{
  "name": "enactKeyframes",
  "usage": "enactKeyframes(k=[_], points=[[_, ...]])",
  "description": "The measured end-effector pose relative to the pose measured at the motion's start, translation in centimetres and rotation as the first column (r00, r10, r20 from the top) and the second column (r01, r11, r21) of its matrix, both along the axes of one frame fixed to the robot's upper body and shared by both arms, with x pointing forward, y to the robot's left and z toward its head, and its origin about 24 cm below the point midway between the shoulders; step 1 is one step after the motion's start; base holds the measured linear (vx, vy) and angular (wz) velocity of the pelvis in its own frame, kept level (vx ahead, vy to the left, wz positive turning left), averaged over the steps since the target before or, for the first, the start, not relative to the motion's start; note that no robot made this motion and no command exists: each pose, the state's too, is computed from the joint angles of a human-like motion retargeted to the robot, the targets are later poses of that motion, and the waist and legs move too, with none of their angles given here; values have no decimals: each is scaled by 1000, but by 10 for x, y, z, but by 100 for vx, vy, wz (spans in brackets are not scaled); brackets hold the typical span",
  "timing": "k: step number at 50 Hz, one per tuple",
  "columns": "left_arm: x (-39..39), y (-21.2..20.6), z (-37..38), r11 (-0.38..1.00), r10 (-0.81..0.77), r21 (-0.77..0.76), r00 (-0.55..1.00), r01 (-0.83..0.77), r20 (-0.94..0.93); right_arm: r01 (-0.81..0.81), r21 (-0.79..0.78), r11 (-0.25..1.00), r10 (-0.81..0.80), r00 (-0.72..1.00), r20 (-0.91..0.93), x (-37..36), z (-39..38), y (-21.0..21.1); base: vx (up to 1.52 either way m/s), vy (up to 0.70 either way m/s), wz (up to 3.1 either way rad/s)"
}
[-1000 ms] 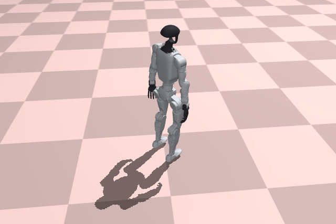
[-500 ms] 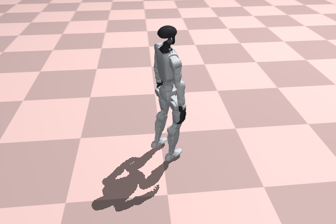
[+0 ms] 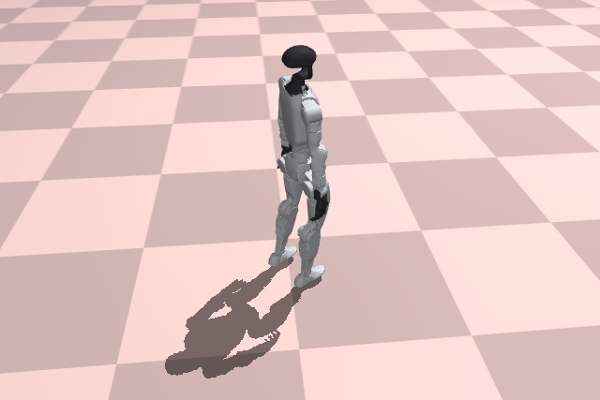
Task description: Stand up
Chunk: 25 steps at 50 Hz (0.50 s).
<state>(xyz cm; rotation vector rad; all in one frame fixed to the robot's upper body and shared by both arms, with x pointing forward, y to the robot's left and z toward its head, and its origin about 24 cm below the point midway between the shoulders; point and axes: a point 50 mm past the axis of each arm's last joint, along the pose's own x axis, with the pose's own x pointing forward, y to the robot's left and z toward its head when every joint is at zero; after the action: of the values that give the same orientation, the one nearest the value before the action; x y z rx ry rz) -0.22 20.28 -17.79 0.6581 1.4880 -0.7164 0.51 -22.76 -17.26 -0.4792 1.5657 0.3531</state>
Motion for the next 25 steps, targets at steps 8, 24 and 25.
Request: enactKeyframes(k=[8,24,25], points=[[8,-2,-1,998,-60,27,998,60,8,-90,13,996,90,996,-4,7,-2,11,-3,1,26],[21,5,1,990,-138,21,990,138,0,-53,4,999,54,999,-10,7,-1,8,0,1,6],[22,6,1,993,-117,21,993,117,3,-48,1,999,48,999,-10,7,-1,7,-3,5,28]])
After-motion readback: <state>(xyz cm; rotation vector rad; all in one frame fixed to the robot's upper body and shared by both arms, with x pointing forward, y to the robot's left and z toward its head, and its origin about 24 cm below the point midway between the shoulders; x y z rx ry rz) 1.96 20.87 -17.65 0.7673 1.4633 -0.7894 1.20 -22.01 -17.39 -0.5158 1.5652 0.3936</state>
